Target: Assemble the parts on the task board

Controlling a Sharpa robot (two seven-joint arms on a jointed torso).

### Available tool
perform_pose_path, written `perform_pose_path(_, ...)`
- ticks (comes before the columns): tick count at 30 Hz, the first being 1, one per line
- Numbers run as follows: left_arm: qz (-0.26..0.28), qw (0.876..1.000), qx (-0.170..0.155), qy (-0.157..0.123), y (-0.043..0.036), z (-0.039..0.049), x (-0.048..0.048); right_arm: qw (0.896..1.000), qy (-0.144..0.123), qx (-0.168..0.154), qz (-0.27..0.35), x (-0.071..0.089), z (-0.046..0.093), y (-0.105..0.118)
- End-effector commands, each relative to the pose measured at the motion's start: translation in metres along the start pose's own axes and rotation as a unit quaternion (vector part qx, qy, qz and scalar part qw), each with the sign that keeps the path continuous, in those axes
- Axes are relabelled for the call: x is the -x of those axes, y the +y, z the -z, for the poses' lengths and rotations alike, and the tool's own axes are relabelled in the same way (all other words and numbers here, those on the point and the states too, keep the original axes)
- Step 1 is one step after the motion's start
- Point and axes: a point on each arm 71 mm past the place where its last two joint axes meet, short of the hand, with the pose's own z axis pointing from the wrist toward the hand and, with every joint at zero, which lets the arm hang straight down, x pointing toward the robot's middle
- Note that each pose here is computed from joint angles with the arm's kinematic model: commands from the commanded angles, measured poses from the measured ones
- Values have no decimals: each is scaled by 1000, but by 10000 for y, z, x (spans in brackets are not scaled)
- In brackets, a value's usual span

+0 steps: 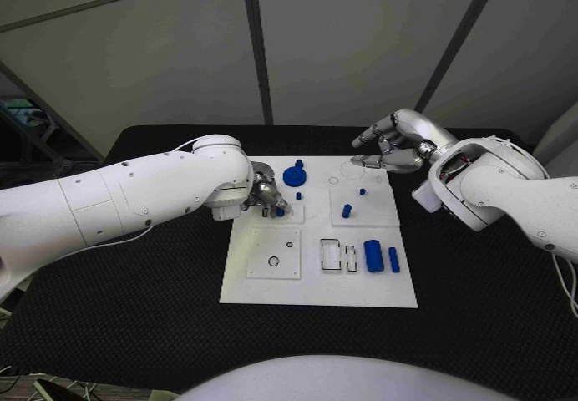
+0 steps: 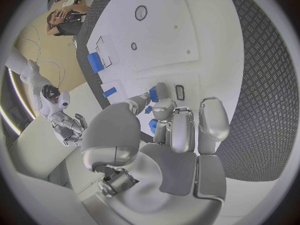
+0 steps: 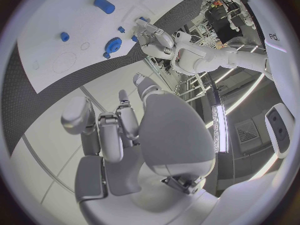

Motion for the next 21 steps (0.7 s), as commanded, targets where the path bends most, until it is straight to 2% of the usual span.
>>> perform_pose_path(1,-2,1000,5,4,7,-1,-2,1000,1,1,2,7,-1,3)
perform_pose_path(21,9,1000,8,-8,91,41,20,1000,-1,-1,3,20,-2,-20)
